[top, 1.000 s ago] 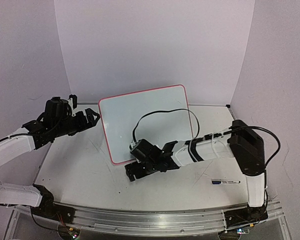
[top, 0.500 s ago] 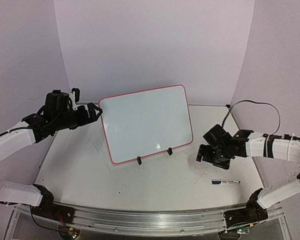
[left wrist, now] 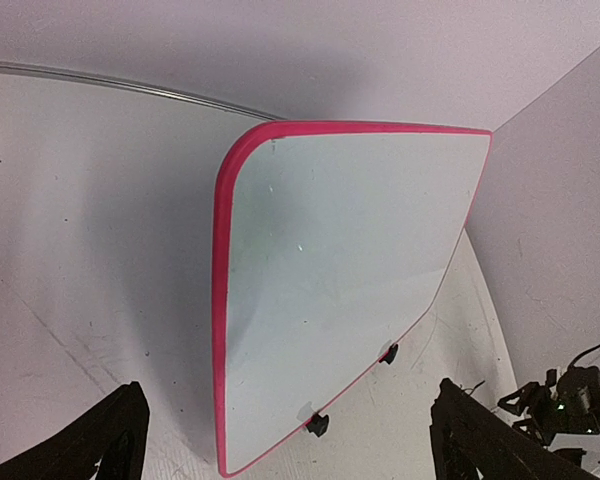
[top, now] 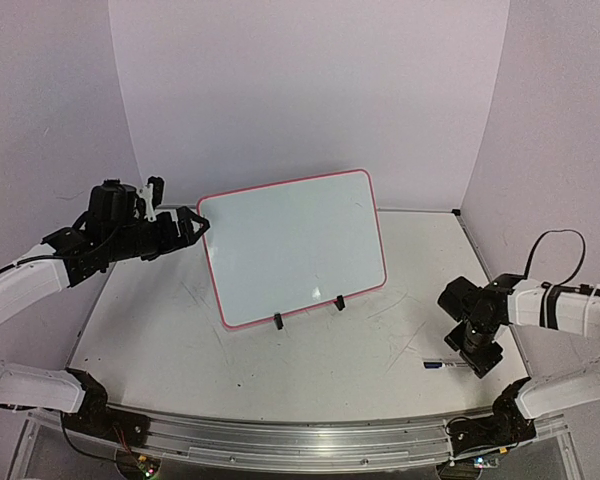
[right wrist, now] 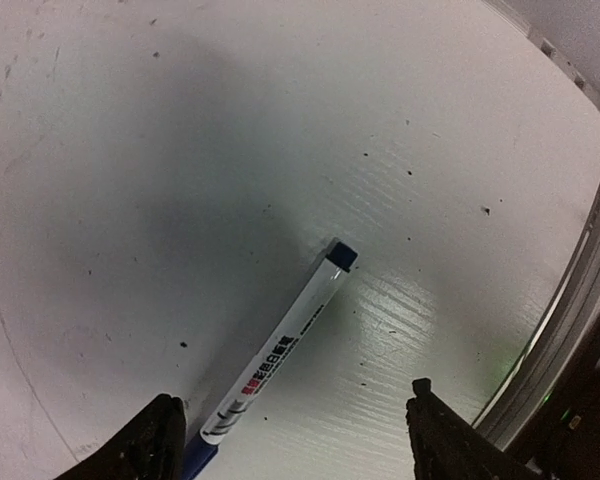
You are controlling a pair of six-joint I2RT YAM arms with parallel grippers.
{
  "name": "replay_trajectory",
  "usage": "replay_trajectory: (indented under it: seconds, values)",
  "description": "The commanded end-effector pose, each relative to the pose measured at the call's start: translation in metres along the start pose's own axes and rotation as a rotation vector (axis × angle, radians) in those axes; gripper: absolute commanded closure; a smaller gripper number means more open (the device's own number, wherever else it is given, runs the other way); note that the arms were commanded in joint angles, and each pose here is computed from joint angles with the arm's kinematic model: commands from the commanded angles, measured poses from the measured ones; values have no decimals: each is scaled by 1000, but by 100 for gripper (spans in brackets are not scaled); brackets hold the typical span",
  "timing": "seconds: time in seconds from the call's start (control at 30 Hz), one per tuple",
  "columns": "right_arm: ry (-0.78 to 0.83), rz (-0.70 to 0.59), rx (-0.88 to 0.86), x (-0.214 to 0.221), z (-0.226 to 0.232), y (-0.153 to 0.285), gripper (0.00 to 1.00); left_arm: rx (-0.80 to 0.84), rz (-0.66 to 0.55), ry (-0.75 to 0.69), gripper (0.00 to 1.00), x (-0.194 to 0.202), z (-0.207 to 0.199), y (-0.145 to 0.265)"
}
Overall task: Write a sentence on the whiteboard
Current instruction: Pick up the whiteboard marker from the center of the board.
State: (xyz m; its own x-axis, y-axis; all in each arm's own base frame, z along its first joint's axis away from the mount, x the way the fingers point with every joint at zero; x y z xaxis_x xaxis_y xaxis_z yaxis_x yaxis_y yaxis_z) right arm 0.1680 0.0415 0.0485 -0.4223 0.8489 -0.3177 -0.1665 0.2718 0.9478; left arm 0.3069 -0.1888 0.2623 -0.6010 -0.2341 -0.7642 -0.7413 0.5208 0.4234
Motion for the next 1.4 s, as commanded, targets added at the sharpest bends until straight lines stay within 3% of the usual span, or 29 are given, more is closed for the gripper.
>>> replay_trajectory:
  seconds: [0.0,0.37,0.53,0.63,0.67,0.77,0.83,0.93,1.03,1.13,1.23,1.33,1.37]
  values:
    - [-68,-9,33,-3,5,-9,31,67,4,-22,1,0,-14,5]
    - [-61,56,88,17,17,-36,33,134,28,-58,1,12,-33,13]
    - [-101,70,83,21,13,-40,52,165,42,-66,1,20,-46,16]
    - [-106,65,72,19,16,-38,59,169,50,-68,1,23,-51,14]
    - [-106,57,56,17,19,-36,68,176,63,-69,2,27,-59,11]
    - [-110,48,42,15,19,-34,77,177,70,-75,3,32,-68,8]
    - [-107,30,10,10,23,-30,94,175,77,-88,3,40,-81,5]
    - [-47,-1,-51,1,38,-19,100,197,95,-99,3,49,-96,2]
    - [172,-72,-282,-16,90,21,100,239,129,-92,2,66,-114,-9]
    - [510,-110,-766,0,159,89,100,310,181,-52,2,84,-129,-22]
    - [800,-158,-1276,32,188,177,100,389,203,-29,2,95,-149,-31]
    - [921,-120,-1429,50,195,212,100,446,223,-34,2,103,-166,-37]
    - [975,-78,-1509,65,200,229,100,552,247,-38,3,110,-183,-36]
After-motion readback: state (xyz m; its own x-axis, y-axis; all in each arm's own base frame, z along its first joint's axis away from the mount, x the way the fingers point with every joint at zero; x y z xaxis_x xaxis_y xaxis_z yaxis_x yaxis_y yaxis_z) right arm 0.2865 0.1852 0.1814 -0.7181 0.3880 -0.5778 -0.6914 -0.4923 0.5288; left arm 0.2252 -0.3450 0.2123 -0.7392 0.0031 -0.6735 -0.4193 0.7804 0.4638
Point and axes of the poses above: each gripper's point midway between its finger pads, its own y axis back along the fingers, its own z axis along the line the jaws close on, x = y × z, the point moved 1 cm from there along y, back along the fingers, and after that the axes turned 4 degrees about -y, right-handed, at the moved point
